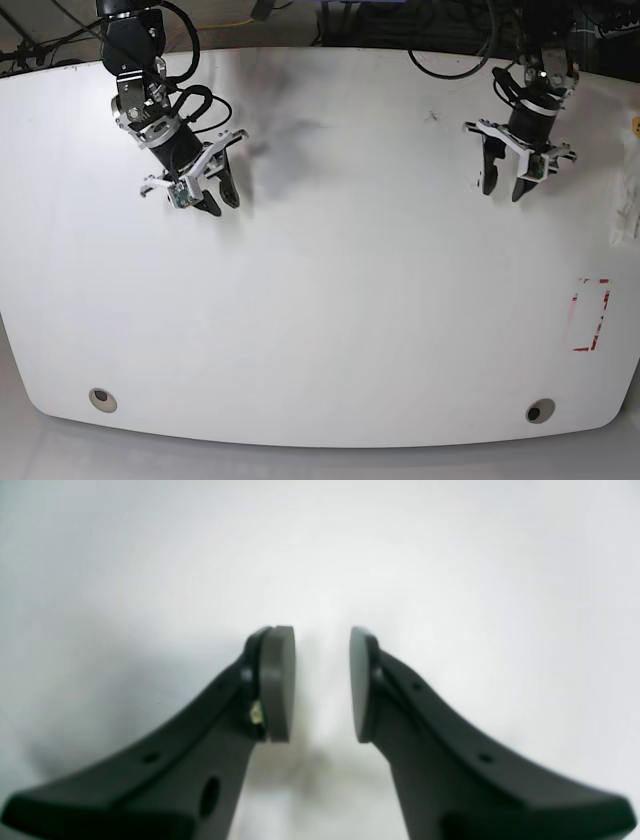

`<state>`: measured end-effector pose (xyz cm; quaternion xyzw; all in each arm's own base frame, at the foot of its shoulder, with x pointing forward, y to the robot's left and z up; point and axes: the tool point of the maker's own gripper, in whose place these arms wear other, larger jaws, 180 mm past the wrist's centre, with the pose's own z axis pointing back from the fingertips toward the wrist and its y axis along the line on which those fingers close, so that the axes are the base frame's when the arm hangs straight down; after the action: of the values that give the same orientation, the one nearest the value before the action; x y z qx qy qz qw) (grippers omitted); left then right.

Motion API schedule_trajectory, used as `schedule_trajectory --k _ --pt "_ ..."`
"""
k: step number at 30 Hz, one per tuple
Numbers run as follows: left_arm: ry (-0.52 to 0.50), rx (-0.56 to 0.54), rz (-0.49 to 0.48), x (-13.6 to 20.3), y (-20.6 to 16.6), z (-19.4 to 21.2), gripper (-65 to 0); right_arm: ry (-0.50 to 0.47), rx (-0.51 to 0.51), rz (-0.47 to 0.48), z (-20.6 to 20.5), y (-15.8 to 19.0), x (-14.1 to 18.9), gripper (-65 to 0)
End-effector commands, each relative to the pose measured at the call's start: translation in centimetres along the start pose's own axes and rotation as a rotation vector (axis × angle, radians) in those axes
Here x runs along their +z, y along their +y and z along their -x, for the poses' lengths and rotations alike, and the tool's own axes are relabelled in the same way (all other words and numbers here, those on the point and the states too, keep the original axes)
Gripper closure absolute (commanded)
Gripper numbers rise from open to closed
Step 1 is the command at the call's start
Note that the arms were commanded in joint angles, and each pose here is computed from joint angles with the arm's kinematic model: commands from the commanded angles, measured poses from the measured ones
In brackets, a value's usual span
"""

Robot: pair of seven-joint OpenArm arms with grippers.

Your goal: Fold the T-shirt properly

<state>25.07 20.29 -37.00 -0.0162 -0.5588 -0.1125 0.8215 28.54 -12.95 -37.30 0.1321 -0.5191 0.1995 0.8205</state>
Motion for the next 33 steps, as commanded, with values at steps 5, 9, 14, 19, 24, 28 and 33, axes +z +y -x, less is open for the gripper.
schedule_trajectory --k 5,9,14,19,24,28,33 --pt "-0.086 0.058 -0.047 4.0 -1.4 0.1 -26.2 -0.039 -0.048 0.044 1.6 -0.2 3.2 -17.4" --pt "-0.036 0.087 -0.046 7.1 -2.7 2.0 -25.8 0.004 -0.081 0.065 4.2 0.2 5.8 -17.4" --pt "0.021 0.124 -0.059 10.6 -4.0 3.9 -25.8 0.017 -0.123 0.075 6.6 1.5 9.0 -17.4" --pt "0.114 0.168 -0.118 14.3 -4.5 6.0 -25.7 0.068 -0.163 0.078 9.1 3.0 12.2 -17.4" --pt "0.214 0.196 -0.149 17.7 -5.0 8.2 -25.7 0.122 -0.217 0.086 11.5 5.1 16.2 -17.4" --pt "0.295 0.214 -0.147 19.7 -5.5 10.5 -25.7 0.172 -0.277 0.097 13.2 7.2 18.4 -17.4" --pt "0.422 0.274 -0.161 22.2 -6.4 15.1 -25.7 0.271 -0.348 0.104 15.9 9.7 21.4 -17.3"
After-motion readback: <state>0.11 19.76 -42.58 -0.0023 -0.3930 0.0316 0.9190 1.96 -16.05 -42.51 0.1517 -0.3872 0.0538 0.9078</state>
